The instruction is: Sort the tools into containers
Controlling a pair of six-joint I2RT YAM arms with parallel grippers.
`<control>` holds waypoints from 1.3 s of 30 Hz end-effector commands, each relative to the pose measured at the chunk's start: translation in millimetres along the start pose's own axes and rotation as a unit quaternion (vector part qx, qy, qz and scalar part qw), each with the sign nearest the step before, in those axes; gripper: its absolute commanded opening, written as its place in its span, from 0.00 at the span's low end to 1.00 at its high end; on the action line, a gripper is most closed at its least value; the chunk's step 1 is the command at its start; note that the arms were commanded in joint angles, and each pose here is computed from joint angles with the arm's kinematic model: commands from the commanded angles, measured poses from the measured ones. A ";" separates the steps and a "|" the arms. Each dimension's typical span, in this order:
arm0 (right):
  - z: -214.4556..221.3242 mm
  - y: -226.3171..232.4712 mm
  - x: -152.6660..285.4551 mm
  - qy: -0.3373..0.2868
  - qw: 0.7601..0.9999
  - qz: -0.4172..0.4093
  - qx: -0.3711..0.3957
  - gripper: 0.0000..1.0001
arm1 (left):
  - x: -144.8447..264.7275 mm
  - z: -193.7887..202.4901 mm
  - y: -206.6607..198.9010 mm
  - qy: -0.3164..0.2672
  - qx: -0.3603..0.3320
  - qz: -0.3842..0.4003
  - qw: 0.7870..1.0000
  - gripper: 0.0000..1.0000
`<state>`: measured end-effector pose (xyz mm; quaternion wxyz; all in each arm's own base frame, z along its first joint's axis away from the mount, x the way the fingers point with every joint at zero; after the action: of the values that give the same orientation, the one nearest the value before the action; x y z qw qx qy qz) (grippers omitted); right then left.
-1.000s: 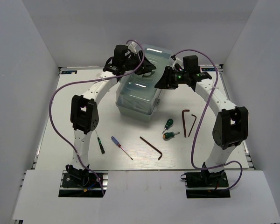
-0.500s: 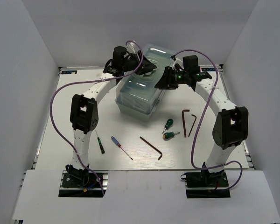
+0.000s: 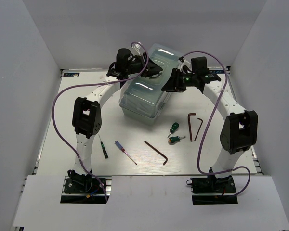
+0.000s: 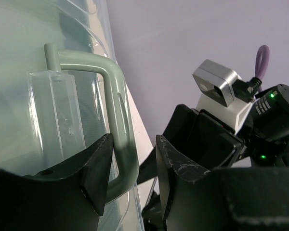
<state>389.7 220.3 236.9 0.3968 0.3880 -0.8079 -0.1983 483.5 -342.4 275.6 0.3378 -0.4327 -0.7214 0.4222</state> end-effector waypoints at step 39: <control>-105.6 -10.1 6.0 -0.150 0.984 -0.054 -0.085 0.48 | 21.9 17.5 -75.8 0.045 -0.035 0.089 0.994 0.49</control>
<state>467.5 203.7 266.7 0.3307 0.3506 -0.8068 -0.3417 473.9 -344.7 275.7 0.3465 -0.4550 -0.7002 0.4273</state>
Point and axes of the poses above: each gripper's point midway between its finger pads, its own x axis back along the fingers, its own y axis along the line the jaws close on, z = x × y, the point moved 3 cm from there along x, back along the fingers, and after that the axes turned 4 degrees about x, right-handed, at the moved point
